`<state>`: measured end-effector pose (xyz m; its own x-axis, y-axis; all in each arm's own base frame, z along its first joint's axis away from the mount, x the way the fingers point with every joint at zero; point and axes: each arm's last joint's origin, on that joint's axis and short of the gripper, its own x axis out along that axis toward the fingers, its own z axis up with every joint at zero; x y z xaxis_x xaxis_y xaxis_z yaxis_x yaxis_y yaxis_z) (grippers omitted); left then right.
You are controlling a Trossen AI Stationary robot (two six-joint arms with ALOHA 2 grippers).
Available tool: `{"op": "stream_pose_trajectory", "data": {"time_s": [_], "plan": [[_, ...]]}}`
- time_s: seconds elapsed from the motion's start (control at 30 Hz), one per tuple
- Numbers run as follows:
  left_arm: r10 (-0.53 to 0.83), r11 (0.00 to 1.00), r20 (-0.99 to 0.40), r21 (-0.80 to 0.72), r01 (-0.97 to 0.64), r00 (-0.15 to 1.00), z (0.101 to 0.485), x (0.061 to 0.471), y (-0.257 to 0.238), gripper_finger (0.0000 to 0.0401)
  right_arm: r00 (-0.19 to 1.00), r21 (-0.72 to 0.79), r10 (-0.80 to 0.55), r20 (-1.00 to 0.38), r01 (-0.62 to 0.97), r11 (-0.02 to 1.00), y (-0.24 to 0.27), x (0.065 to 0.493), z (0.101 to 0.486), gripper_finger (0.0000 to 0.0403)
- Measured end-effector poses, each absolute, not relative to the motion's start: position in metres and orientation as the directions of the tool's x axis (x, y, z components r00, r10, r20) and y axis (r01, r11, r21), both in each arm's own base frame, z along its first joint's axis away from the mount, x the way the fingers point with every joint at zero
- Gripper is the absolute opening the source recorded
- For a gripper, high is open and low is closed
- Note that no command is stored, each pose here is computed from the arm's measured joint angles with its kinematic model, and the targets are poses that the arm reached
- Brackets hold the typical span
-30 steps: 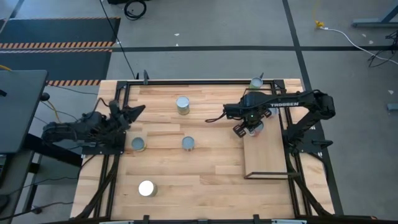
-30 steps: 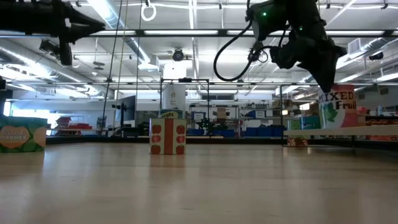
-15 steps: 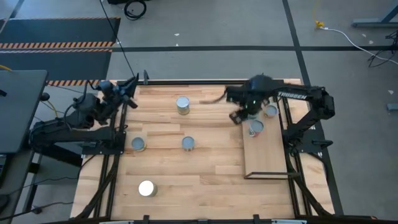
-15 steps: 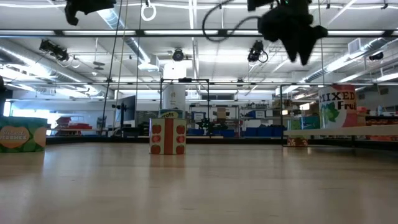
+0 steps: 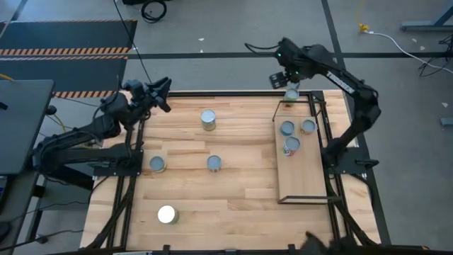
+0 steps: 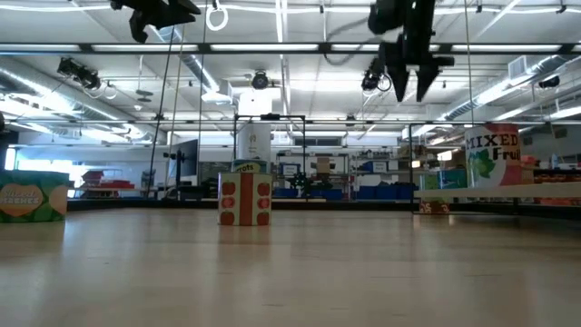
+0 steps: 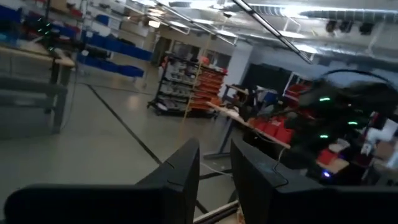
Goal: Pick and place cans onto a shelf
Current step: Put the green can on the shelf
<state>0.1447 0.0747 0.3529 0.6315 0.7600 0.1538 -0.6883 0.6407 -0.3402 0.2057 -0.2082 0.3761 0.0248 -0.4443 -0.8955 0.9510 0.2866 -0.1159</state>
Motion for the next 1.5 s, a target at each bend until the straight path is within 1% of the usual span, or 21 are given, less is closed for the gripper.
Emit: {"op": "stream_pose_trajectory", "data": {"time_s": [0.1, 0.23, 0.37, 0.5, 0.6, 0.67, 0.77, 0.9, 1.03, 1.2, 1.37, 1.43, 1.5], "plan": [[0.765, 0.639, 0.161, -0.304, -0.706, 0.623, 0.356, 0.144, 0.079, 0.0098, -0.105, -0.206, -0.372, -0.922, 0.948, 0.242, -0.236, 0.203, 0.347, 0.0236], [0.746, 0.665, 0.167, -0.236, -0.709, 0.644, 0.356, 0.141, 0.084, 0.0098, -0.161, -0.238, -0.282, -0.946, 0.935, 0.264, -0.263, 0.209, 0.31, 0.0218], [0.737, 0.676, 0.161, -0.139, -0.724, 0.657, 0.355, 0.14, 0.087, 0.0098, -0.18, -0.251, -0.249, -0.952, 0.923, 0.293, -0.282, 0.218, 0.284, 0.021], [0.741, 0.665, 0.131, -0.004, -0.747, 0.659, 0.352, 0.14, 0.09, 0.0098, -0.199, -0.24, -0.164, -0.966, 0.928, 0.286, -0.293, 0.216, 0.265, 0.0209], [0.751, 0.649, 0.099, 0.073, -0.758, 0.653, 0.349, 0.139, 0.092, 0.0098, -0.19, -0.211, -0.102, -0.976, 0.939, 0.273, -0.302, 0.214, 0.25, 0.0209], [0.764, 0.631, 0.081, 0.112, -0.767, 0.64, 0.347, 0.138, 0.095, 0.0098, -0.185, -0.196, -0.068, -0.98, 0.947, 0.254, -0.308, 0.213, 0.241, 0.0209], [0.781, 0.608, 0.063, 0.15, -0.78, 0.621, 0.345, 0.136, 0.099, 0.0098, -0.192, -0.201, -0.06, -0.98, 0.95, 0.238, -0.315, 0.213, 0.23, 0.0208], [0.8, 0.581, 0.054, 0.182, -0.794, 0.598, 0.344, 0.135, 0.104, 0.0098, -0.182, -0.186, -0.038, -0.983, 0.963, 0.194, -0.32, 0.212, 0.222, 0.0195], [0.808, 0.573, 0.041, 0.179, -0.8, 0.588, 0.342, 0.134, 0.106, 0.0098, -0.167, -0.163, 0.003, -0.986, 0.969, 0.184, -0.32, 0.211, 0.22, 0.016], [0.808, 0.575, 0.033, 0.179, -0.798, 0.589, 0.341, 0.134, 0.106, 0.0098, -0.191, -0.188, -0.002, -0.982, 0.964, 0.189, -0.32, 0.211, 0.218, 0.0094], [0.808, 0.575, 0.037, 0.174, -0.8, 0.589, 0.342, 0.134, 0.106, 0.0098, -0.207, -0.205, -0.018, -0.978, 0.945, 0.253, -0.32, 0.21, 0.219, 0.0021], [0.807, 0.574, 0.044, 0.173, -0.8, 0.588, 0.343, 0.134, 0.106, 0.0098, -0.196, -0.197, -0.035, -0.98, 0.937, 0.289, -0.32, 0.21, 0.223, 0.0011], [0.807, 0.574, 0.043, 0.173, -0.8, 0.588, 0.343, 0.134, 0.106, 0.0098, -0.187, -0.199, -0.068, -0.98, 0.927, 0.317, -0.316, 0.209, 0.233, 0.0013]]}}
